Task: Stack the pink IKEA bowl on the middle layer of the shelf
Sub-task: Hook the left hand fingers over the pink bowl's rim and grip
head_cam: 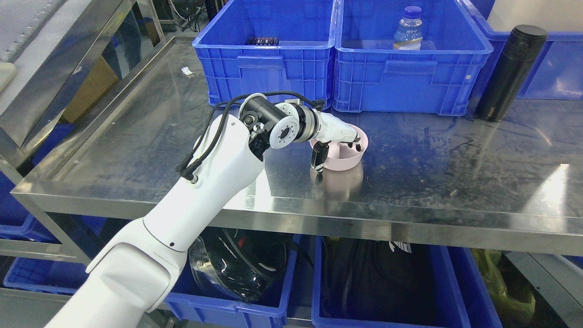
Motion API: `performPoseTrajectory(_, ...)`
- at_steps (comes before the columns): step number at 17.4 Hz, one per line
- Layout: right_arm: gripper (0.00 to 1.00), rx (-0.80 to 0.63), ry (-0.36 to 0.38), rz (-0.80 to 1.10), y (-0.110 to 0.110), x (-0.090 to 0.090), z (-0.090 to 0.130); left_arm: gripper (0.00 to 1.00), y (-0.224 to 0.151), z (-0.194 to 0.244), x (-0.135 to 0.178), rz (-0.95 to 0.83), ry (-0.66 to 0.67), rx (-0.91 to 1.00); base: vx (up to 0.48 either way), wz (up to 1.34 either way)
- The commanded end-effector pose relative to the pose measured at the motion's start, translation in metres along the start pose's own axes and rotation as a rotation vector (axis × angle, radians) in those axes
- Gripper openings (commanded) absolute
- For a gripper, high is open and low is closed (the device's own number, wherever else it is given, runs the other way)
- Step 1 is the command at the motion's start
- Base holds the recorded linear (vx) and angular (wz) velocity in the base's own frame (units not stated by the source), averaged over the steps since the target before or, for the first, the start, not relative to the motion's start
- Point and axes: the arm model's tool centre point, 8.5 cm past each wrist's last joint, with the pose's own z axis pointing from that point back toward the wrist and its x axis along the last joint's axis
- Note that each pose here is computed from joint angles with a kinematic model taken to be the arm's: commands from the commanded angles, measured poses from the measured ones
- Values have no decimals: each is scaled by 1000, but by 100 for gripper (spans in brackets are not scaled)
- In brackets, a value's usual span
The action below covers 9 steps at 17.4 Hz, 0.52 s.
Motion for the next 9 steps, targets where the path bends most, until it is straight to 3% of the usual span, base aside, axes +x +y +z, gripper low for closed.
performPoseTrajectory(1, 100, -18, -13, 1, -11, 3, 0, 44, -20, -21, -6, 57, -87, -37, 22, 37)
performPoseTrajectory(3, 100, -18, -13, 1, -11, 3, 0, 11, -19, -13, -14, 30, -137, -7, 20, 73)
performPoseTrajectory(4, 100, -18, -13, 1, -11, 3, 0, 2, -20, -7, -22, 18, -156, 13, 17, 109)
performPoseTrajectory(9, 100, -17, -11, 1, -11, 2, 0, 0, 4, 54, -69, 2, -164, 280, 20, 78)
